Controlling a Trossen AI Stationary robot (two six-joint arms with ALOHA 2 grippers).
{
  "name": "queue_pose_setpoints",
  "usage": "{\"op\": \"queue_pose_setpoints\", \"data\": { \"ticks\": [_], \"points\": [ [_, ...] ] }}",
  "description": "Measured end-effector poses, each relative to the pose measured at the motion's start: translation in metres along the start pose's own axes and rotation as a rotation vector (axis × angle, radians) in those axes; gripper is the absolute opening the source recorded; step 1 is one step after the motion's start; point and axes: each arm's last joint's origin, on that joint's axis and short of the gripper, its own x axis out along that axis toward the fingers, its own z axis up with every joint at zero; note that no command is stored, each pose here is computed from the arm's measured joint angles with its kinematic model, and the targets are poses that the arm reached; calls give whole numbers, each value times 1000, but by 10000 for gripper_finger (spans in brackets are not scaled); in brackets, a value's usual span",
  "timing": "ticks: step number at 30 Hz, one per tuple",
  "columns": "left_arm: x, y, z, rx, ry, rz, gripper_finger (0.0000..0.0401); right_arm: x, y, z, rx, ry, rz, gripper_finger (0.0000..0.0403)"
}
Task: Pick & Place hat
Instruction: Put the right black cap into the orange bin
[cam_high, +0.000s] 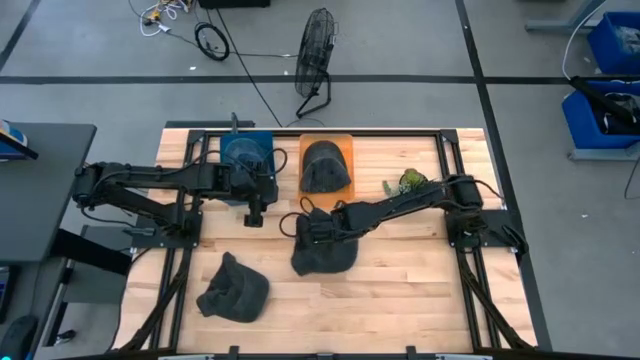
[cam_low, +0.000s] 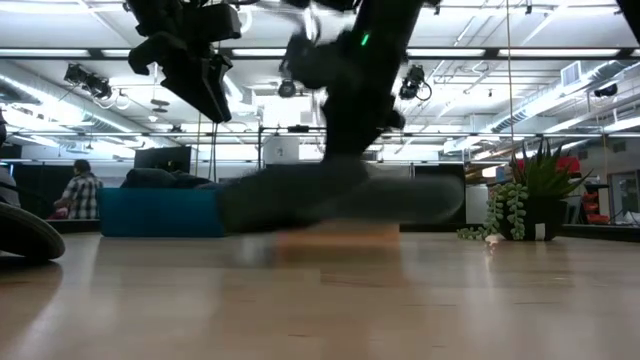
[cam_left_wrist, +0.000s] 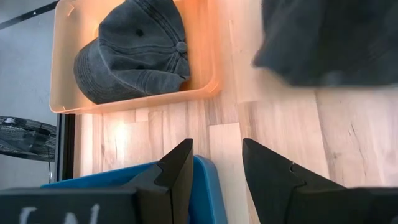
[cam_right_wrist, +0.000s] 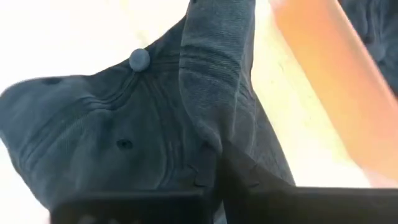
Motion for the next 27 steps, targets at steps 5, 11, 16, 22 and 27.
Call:
{"op": "queue_pose_setpoints", "data": {
  "ticks": [5,11,16,22,27],
  "points": [
    [0,0,0,0,-1,0,142,-55,-8,0,-240,-48,68,5],
    [0,0,0,0,-1,0,142,-114,-30,1,-776,-213,-140,2],
    [0,0,0,-1,-2,1,142,-126,-59,15,-1114,-193,-337,2],
    [0,0,0,-1,-2,1,142,-115,-99,36,-1556,-92,-313,1],
    [0,0,0,-1,-2,1,142,-110,-135,61,-1673,-161,-342,1]
  ]
}}
